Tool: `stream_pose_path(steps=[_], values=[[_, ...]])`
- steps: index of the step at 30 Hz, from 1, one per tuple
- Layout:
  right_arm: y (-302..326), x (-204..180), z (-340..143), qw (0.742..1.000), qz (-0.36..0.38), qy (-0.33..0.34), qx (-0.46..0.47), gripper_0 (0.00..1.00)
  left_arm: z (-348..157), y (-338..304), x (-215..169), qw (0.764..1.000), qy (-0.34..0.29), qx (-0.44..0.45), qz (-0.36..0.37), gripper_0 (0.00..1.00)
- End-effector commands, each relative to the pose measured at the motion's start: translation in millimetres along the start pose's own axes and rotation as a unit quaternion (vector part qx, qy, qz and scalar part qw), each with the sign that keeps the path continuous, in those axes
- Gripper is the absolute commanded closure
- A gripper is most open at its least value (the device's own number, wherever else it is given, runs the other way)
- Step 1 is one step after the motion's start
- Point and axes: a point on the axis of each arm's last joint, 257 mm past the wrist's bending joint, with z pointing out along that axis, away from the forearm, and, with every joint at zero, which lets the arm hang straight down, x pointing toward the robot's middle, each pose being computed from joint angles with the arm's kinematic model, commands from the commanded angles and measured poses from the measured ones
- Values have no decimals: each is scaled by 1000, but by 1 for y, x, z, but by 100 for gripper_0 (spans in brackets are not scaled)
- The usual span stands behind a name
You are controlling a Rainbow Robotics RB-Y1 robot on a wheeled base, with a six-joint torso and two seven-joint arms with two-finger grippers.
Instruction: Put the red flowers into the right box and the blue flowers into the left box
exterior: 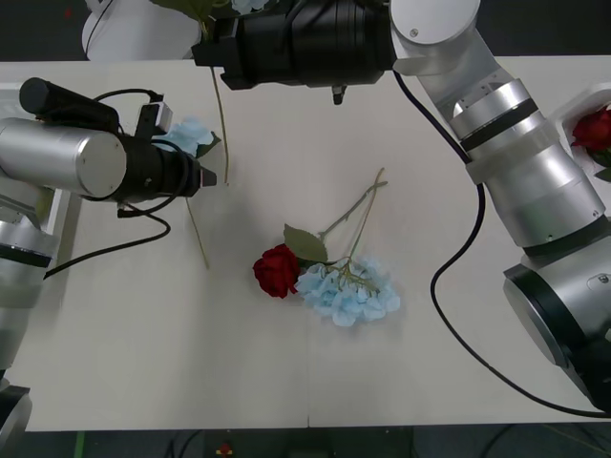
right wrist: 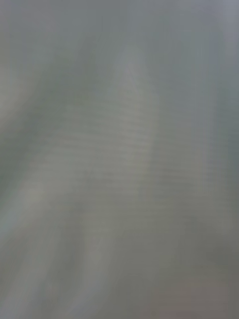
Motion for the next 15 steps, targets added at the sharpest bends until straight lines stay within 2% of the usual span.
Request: stream_pose_path(steps=[1, 7, 15], values=[[33, -34, 13, 997, -64, -21, -23, 100, -57, 10, -1, 999, -24, 24, -18, 0], [37, -30, 18, 997, -71, -16, -25, 100, -114, 17, 2, 995, -47, 84, -39, 0], [39, -27, 21, 997, -73, -13, -28, 100, -156, 8, -1, 975, -111, 190, -19, 0]])
